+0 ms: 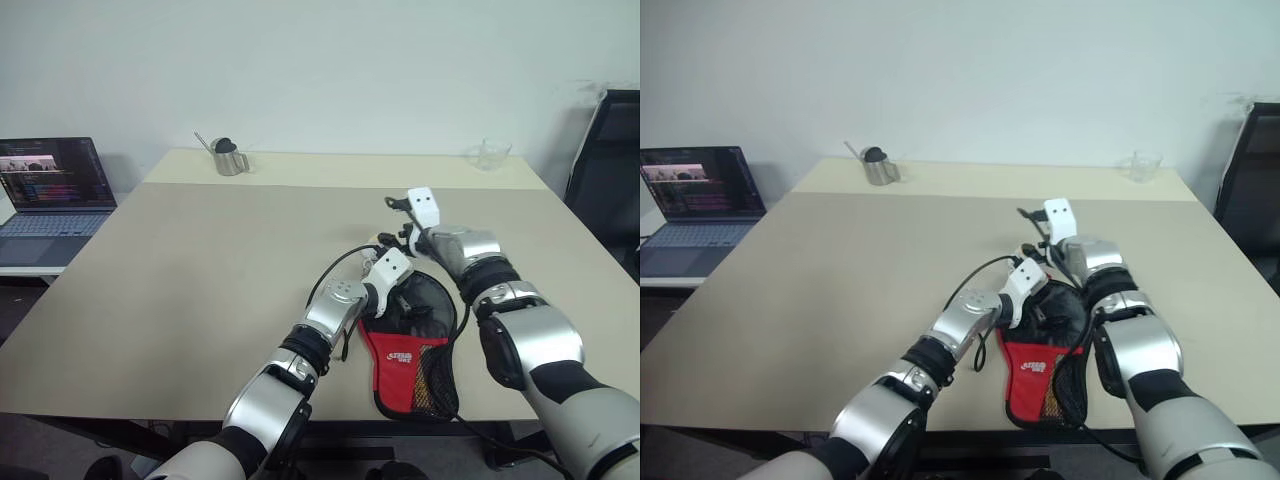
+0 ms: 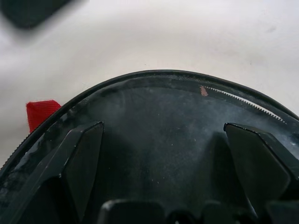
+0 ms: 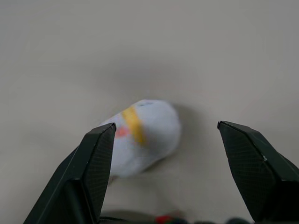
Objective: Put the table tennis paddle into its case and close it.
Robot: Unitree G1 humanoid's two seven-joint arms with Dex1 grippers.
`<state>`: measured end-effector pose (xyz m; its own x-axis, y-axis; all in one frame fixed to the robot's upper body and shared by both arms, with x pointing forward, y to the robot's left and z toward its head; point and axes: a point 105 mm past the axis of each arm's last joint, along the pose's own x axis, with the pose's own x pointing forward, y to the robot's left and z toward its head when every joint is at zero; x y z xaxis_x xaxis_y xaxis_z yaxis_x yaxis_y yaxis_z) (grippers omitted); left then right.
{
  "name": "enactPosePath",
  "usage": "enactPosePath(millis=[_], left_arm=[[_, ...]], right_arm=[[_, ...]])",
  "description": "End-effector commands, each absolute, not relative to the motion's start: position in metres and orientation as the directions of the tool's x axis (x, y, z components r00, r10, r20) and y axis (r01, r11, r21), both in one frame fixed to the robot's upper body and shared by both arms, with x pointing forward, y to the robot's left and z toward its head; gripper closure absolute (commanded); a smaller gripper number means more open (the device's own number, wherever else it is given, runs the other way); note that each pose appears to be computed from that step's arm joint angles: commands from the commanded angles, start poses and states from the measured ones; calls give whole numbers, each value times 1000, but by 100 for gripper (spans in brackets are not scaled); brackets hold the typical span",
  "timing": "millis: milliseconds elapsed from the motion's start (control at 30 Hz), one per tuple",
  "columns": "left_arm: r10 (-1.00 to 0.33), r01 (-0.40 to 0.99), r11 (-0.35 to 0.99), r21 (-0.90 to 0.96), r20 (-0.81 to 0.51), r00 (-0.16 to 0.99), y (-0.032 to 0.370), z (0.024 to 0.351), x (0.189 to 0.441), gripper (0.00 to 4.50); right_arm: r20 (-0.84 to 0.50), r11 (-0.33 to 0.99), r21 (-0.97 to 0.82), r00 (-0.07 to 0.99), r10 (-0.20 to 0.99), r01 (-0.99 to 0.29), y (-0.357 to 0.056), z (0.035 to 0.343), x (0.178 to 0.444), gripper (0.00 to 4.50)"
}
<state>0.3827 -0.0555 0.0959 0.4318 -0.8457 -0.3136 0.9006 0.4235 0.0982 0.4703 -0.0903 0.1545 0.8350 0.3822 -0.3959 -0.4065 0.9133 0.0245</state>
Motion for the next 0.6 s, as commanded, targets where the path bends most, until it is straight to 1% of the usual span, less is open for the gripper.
enactPosePath(millis=[33,300,533,567,600], left_arm=[[-836,899,425,103,-337,433,-52,87,379,2],[-813,877,468,110,-336,476,-36,84,376,2],[-795,860,497,113,-338,504,-27,84,375,2],[-793,859,500,113,-340,506,-26,84,375,0],[-791,857,502,112,-340,508,-25,84,375,0]], right_arm=[[-332,911,8,859,390,-411,-80,170,475,67],[-352,908,4,849,394,-419,-66,155,472,67],[-346,911,1,854,388,-413,-61,150,472,67],[-340,912,1,858,386,-410,-60,151,472,106],[-329,916,-2,865,378,-401,-61,152,473,124]])
